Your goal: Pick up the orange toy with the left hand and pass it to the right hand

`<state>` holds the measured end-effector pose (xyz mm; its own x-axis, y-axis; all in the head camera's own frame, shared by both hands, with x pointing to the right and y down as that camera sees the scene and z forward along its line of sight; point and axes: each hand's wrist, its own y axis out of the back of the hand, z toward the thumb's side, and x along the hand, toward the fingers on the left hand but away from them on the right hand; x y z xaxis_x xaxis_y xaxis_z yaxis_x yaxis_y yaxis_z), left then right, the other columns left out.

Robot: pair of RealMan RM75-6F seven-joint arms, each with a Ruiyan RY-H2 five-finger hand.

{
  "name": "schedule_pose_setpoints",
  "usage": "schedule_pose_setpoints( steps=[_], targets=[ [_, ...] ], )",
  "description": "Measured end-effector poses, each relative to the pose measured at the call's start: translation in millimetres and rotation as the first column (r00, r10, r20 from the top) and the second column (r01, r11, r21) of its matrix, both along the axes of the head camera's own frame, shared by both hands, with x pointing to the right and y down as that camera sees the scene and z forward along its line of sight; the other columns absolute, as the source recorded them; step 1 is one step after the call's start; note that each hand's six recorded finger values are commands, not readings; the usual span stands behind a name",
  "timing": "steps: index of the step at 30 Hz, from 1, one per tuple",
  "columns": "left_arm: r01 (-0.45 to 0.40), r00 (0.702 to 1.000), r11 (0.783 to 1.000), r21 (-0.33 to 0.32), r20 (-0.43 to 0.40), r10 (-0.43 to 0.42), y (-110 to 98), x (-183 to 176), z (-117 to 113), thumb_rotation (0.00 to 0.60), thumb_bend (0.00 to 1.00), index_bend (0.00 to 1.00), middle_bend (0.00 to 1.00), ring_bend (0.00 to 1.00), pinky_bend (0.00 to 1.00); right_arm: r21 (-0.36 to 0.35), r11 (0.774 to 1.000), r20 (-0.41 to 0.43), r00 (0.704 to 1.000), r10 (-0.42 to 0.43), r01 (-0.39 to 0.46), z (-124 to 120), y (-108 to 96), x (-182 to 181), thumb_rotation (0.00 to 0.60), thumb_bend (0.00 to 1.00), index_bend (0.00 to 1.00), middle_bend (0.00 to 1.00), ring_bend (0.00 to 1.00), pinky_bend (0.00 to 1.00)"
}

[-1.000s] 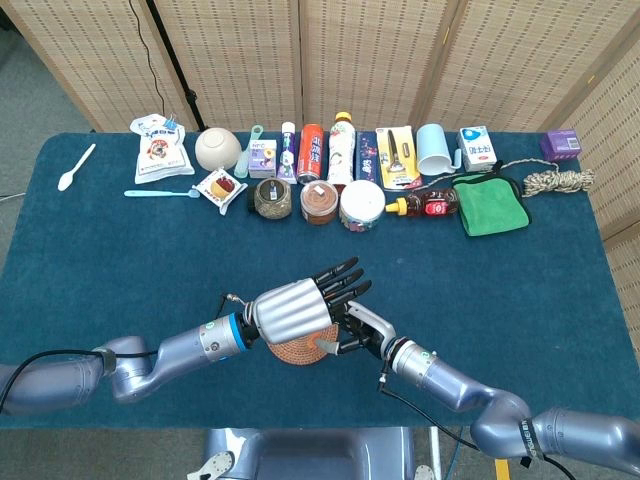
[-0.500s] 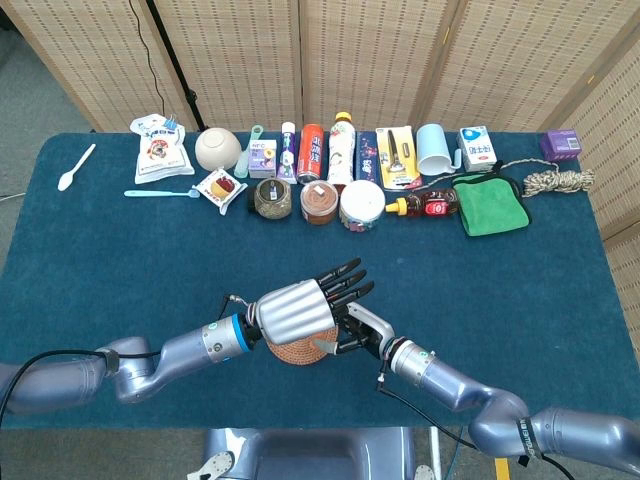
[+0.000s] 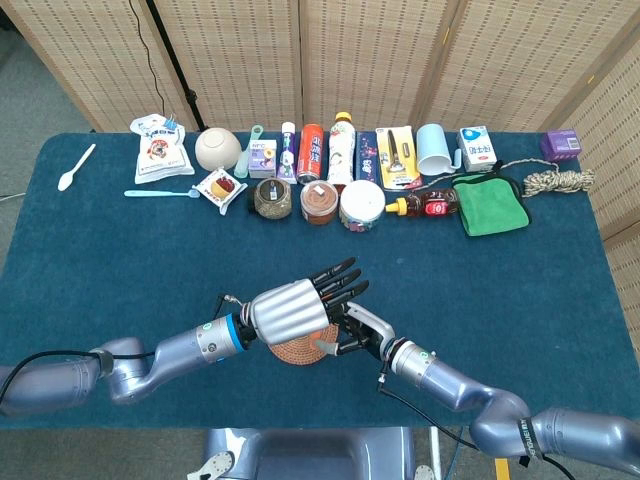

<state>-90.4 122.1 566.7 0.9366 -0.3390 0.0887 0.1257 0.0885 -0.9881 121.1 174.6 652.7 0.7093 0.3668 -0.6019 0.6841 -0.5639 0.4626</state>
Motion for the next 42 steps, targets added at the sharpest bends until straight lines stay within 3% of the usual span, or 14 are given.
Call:
schedule_pose_setpoints(
  steps=[6,22,42],
  targets=[
    [0.001,1.000,1.000,-0.001,-0.001,-0.001,0.5,-1.1,0.1,0.600,0.50,0.66,0.14,0.09,0.03,-0.002,1.000,0.000,1.000,-0.002,0.002,-0.2,0.2,-0.1,0.600,0.41,0.53,0.23,0.07,0.02],
    [0.007,1.000,1.000,-0.002,-0.006,-0.007,0.7,-8.9,-2.7,0.600,0.50,0.66,0.14,0.09,0.03,-0.006,1.000,0.001,1.000,-0.006,0.006,0.3,1.2,0.2,0.600,0.68,0.63,0.32,0.18,0.03],
    [0.010,1.000,1.000,-0.004,-0.018,-0.010,2.9,-20.4,-8.9,0.600,0.50,0.67,0.14,0.09,0.03,-0.007,1.000,-0.001,1.000,-0.011,0.011,0.4,2.3,2.9,0.600,0.78,0.71,0.40,0.26,0.05]
  ],
)
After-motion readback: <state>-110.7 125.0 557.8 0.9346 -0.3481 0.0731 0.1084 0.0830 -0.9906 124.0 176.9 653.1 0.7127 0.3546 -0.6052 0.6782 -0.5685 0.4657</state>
